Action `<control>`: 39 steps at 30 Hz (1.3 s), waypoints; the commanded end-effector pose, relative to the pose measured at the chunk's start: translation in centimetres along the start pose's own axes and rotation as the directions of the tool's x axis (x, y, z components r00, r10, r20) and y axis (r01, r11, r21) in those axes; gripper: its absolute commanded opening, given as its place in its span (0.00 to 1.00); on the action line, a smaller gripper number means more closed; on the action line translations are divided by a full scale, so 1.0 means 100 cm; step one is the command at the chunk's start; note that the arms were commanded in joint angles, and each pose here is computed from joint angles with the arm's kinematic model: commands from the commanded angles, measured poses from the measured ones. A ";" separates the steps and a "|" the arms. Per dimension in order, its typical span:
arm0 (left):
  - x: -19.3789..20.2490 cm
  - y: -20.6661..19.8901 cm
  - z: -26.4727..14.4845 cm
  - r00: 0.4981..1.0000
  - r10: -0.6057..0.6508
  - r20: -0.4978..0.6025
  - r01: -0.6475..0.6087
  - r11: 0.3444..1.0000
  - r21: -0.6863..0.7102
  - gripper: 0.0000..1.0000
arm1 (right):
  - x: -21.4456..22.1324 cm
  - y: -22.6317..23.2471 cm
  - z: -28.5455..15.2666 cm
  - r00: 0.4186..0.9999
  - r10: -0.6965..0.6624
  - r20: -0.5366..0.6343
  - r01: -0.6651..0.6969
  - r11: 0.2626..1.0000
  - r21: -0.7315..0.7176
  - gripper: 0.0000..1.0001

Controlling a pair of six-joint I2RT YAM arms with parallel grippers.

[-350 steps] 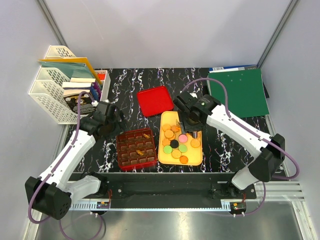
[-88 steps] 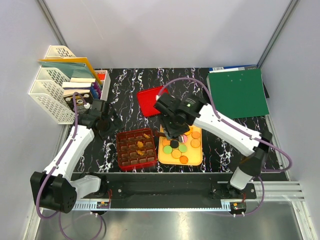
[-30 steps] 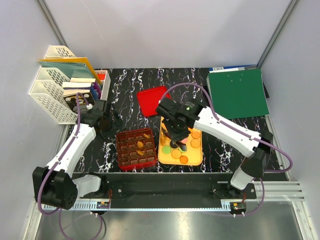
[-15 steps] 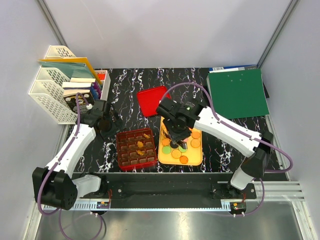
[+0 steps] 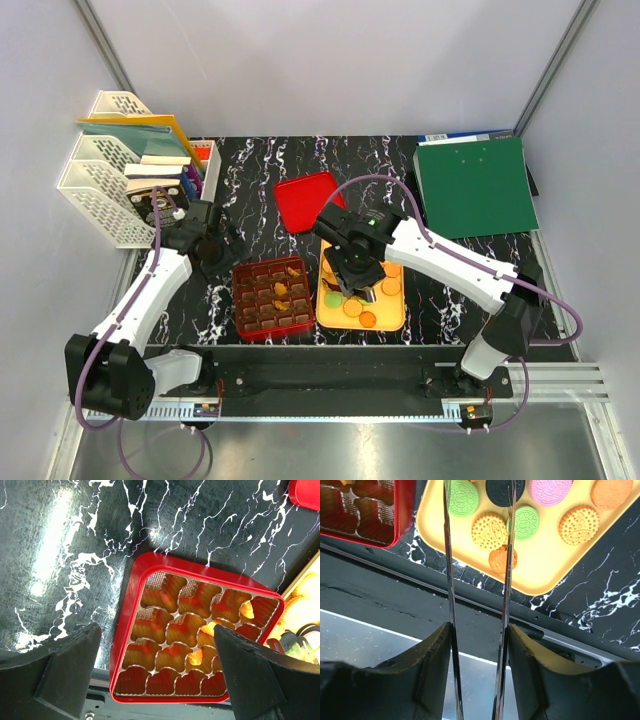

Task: Pack the cookies

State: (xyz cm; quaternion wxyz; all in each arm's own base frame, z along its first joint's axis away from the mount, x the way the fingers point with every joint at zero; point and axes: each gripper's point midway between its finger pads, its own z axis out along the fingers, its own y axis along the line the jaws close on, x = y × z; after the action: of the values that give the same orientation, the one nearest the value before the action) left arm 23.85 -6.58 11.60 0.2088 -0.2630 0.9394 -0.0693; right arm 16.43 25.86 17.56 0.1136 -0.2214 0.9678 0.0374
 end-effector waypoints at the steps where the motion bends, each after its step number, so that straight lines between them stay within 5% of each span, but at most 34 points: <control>1: -0.004 -0.006 -0.004 1.000 -0.016 0.023 0.015 0.999 0.038 0.99 | -0.004 0.009 -0.002 1.000 -0.014 0.021 0.015 0.998 -0.053 0.53; 15: -0.006 -0.009 -0.003 1.000 -0.011 0.018 0.011 0.999 0.039 0.99 | 0.007 -0.005 0.007 1.000 -0.001 0.007 0.001 1.000 -0.003 0.39; 25: -0.006 -0.009 -0.004 1.000 -0.009 0.014 0.009 0.999 0.043 0.99 | 0.001 0.002 0.012 1.000 0.003 0.010 -0.003 1.000 -0.018 0.51; 39: -0.003 -0.006 -0.002 1.000 -0.012 0.011 0.012 0.999 0.033 0.99 | 0.001 0.016 0.011 1.000 -0.030 -0.004 0.030 0.997 -0.071 0.51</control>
State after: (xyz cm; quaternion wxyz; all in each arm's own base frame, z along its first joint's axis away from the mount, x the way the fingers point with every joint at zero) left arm 23.85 -6.63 11.61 0.2083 -0.2627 0.9395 -0.0707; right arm 15.64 25.85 15.38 0.0884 -0.2288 0.9687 0.0392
